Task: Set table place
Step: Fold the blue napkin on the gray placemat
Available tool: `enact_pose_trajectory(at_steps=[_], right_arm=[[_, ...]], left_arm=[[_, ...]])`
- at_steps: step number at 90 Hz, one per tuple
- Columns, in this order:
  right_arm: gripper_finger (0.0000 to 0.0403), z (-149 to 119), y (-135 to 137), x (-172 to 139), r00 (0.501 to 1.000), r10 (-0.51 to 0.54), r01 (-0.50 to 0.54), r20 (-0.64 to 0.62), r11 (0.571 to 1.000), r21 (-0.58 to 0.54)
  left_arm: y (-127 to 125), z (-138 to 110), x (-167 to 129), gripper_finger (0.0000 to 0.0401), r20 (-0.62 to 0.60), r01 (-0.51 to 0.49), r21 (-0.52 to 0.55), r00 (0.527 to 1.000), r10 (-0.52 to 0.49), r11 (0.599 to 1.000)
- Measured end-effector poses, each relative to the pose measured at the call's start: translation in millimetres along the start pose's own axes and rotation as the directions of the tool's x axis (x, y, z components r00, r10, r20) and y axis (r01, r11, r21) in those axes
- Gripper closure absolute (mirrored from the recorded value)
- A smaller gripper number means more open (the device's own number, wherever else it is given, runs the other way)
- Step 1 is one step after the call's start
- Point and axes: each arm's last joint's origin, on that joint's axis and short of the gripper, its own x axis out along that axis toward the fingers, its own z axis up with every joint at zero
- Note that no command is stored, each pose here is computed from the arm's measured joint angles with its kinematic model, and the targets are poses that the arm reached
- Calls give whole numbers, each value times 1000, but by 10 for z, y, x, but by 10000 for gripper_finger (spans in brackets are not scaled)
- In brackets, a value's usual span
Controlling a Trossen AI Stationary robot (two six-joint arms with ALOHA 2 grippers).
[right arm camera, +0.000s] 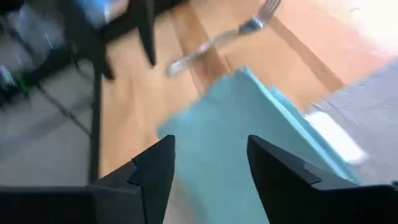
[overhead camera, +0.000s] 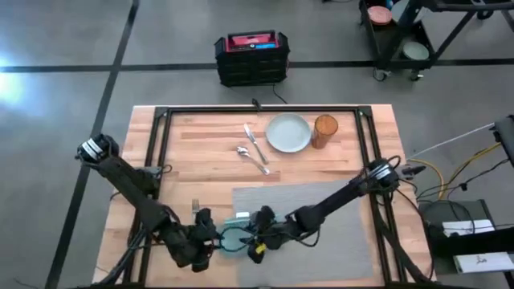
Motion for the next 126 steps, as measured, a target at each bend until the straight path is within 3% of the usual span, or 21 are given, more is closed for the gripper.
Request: enact_pose_trajectory(at_steps=[16,31,47,66,80,95,111,126], right_arm=[[223,-186,28,-38,994,-61,40,-85,972,-230],[237,-464,-81,298,991,-85,49,-106,953,-298],[254,-648,-141,389,977,-143,89,-161,950,-300],[269,-557,-87,318,978,-125,64,-168,943,-326],[278,-206,40,76,990,-80,32,-119,931,-363],[291,-11,-117,21,985,-127,67,-115,902,-426],[308,-62,-412,180,966,-172,78,-191,905,-418],[325,-293,-555,258,929,-212,67,-304,903,-425]], left_arm=[[55,-195,352,287,3,-63,75,998,63,995],[128,-392,605,287,-58,-135,120,988,143,983],[143,-540,693,287,-171,-116,80,977,128,990],[140,-448,567,287,-182,-101,67,977,112,993],[79,-89,275,287,-15,-60,53,998,60,997],[223,22,269,287,30,-105,91,994,102,990],[477,-176,492,287,-37,-197,98,979,201,976],[664,-423,526,287,-95,-256,-2,962,255,967]])
